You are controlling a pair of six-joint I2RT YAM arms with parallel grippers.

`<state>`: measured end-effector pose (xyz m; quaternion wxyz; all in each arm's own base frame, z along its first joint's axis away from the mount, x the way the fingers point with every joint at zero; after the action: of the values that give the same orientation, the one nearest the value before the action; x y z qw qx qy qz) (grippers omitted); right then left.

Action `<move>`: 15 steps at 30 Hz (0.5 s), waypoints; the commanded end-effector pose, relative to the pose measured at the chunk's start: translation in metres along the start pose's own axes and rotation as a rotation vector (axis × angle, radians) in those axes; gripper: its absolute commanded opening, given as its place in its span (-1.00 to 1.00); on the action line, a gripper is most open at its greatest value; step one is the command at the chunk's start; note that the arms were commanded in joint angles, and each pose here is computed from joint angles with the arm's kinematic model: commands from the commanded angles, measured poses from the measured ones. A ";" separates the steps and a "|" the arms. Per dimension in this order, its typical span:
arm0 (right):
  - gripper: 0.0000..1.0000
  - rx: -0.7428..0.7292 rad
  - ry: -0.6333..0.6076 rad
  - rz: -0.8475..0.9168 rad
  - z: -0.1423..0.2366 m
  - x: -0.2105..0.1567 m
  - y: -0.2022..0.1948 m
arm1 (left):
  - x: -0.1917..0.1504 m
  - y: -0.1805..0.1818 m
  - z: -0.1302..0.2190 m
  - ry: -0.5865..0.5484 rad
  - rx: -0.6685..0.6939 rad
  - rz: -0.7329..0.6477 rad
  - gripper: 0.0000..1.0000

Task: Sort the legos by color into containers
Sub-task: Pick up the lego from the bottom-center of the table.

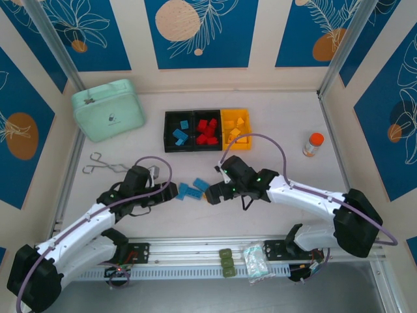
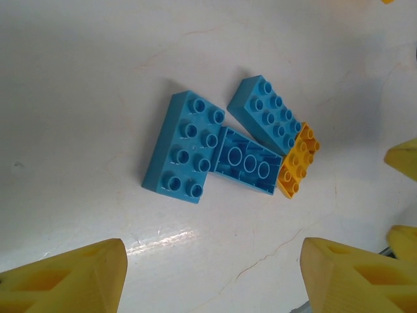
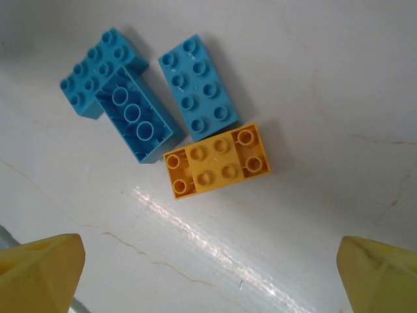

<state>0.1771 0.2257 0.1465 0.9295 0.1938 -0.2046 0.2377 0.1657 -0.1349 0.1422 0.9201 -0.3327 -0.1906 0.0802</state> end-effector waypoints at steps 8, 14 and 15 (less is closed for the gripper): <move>0.99 -0.103 0.013 0.202 -0.041 0.003 0.011 | -0.010 0.007 -0.002 0.021 0.003 0.026 0.41; 0.98 -0.150 0.037 0.256 -0.057 0.007 0.010 | -0.011 0.010 -0.001 0.017 0.006 0.034 0.41; 0.97 -0.154 0.043 0.259 -0.059 0.007 0.010 | -0.012 0.010 -0.001 0.016 0.007 0.034 0.41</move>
<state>0.1858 0.2537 0.0970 0.9177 0.0985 -0.2008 0.3283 0.1585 -0.1306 0.1311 0.9221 -0.3299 -0.1791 0.0940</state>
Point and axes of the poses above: each hand's point on the last joint's axis, 136 mm out from that joint toward the fingers, its own z axis back along the fingers, its own y axis along the line the jaws close on, x = y × z, the point moved 7 cm from there along z, back along the fingers, and after that the axes turned 1 degree about z, right-handed, at the moved point
